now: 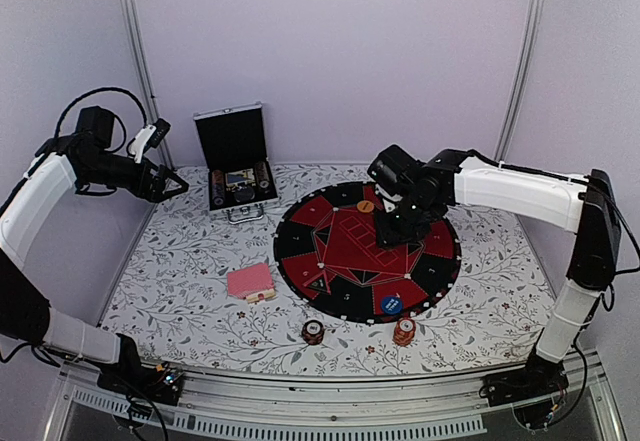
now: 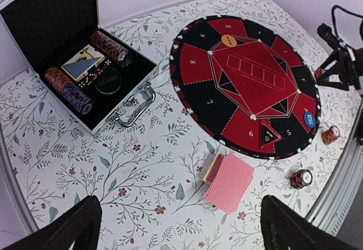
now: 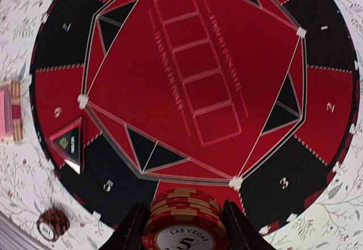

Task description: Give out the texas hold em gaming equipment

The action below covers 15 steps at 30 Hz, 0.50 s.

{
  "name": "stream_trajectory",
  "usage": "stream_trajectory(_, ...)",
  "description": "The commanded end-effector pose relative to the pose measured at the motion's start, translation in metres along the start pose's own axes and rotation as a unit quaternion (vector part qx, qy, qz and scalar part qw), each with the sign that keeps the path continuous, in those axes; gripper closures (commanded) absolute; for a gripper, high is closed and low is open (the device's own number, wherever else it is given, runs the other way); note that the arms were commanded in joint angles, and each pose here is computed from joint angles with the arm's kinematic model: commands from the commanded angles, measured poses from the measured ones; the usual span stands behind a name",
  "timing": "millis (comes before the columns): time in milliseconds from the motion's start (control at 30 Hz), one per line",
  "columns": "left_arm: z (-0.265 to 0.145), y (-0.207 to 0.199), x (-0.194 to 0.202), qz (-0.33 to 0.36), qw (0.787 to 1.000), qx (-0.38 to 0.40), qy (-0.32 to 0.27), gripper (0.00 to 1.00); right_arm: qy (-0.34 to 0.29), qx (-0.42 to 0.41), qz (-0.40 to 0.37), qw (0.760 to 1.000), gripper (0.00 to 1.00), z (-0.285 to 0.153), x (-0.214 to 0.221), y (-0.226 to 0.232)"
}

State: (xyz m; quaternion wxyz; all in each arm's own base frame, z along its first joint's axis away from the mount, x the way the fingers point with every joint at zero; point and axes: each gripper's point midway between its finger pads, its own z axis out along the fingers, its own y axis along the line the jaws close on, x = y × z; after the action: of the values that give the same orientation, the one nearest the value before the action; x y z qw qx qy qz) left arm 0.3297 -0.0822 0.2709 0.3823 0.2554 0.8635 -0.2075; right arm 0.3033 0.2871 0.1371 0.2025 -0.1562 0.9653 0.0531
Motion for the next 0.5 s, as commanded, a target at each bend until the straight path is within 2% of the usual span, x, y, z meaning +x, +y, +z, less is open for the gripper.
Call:
stream_trajectory(0, -0.011, -0.006, -0.011, 0.005, 1.000, 0.004, -0.019, 0.00, -0.060, 0.009, 0.006, 0.998, 0.76, 0.016, -0.066, -0.021)
stream_trajectory(233, -0.012, -0.008, -0.011, 0.004, 1.000, 0.009, -0.023, 0.00, -0.073, 0.049, 0.038, 0.995, 0.77, 0.071, -0.122, -0.068)
stream_trajectory(467, -0.010, -0.007, -0.008, 0.007, 1.000, 0.007, -0.019, 0.00, -0.065, 0.071, 0.057, 0.994, 0.77, 0.123, -0.145, -0.101)
